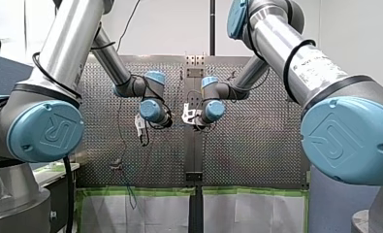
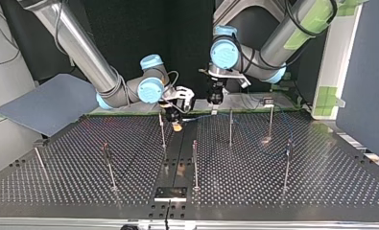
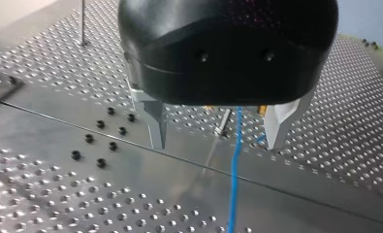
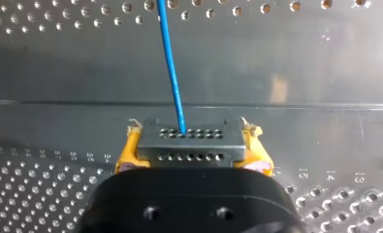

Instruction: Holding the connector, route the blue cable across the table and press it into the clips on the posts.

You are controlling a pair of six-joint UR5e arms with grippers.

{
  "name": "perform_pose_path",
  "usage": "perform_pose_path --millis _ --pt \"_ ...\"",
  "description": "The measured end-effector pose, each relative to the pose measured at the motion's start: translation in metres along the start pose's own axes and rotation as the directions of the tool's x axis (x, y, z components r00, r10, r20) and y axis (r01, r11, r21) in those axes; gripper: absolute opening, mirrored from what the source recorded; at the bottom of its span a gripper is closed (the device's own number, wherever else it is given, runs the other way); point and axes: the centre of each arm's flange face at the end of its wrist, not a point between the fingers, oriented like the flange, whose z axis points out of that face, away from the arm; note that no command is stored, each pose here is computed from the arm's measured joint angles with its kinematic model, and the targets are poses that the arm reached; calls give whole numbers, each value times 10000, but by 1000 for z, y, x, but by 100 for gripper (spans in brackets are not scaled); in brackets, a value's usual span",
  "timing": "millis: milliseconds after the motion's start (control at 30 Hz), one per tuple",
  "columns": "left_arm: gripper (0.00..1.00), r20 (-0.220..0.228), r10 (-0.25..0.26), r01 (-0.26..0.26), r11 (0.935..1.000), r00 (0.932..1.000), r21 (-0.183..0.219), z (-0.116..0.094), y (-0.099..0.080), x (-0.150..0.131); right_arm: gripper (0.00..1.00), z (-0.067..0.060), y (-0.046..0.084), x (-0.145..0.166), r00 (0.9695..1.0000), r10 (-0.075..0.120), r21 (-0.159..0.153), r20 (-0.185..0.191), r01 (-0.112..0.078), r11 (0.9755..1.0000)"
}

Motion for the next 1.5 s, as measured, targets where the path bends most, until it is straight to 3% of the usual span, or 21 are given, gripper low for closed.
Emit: perform_pose_path --millis 200,467,700,900,1100,1167,1200,1233,1267,1300,1367,1500 --pt "100 -10 12 -12 10000 10000 -9 14 -1 17 0 0 1 0 10000 0 -9 -1 0 10000" --pt "100 216 -193 196 9997 9996 -149 31 1 12 0 1 1 1 10000 -1 -21 -32 1 10000" --pt "100 -133 -134 130 9995 9998 -278 52 0 21 0 1 1 1 10000 3 -20 -37 -3 10000" --pt "100 -319 -160 140 9978 9994 -644 68 4 29 0 1 2 1 10000 8 -20 -28 -8 10000" --pt "100 -258 41 -63 9962 9997 -869 77 -4 20 0 1 2 1 10000 11 -35 -39 -11 10000" --pt "81 -227 122 -143 9952 9997 -964 77 -5 19 0 1 2 1 10000 13 -38 -40 -13 10000" --pt "81 -215 147 -168 9949 9997 -991 77 -6 19 0 1 2 1 10000 16 -39 -40 -16 10000" --pt "59 -198 174 -193 9946 9997 -1016 77 -7 18 0 1 2 1 10000 19 -40 -40 -20 10000" --pt "46 -194 191 -210 9945 9996 -1028 77 -7 18 0 1 2 1 10000 20 -40 -40 -21 10000" --pt "46 -195 203 -222 9943 9996 -1038 77 -8 18 0 1 2 1 10000 20 -38 -42 -20 10000" --pt "5 -201 218 -239 9941 9996 -1060 76 -8 19 0 1 2 1 10000 17 -33 -42 -17 10000" --pt "0 -200 230 -252 9920 9995 -1234 76 -6 18 0 1 3 1 10000 13 -31 -35 -13 10000"
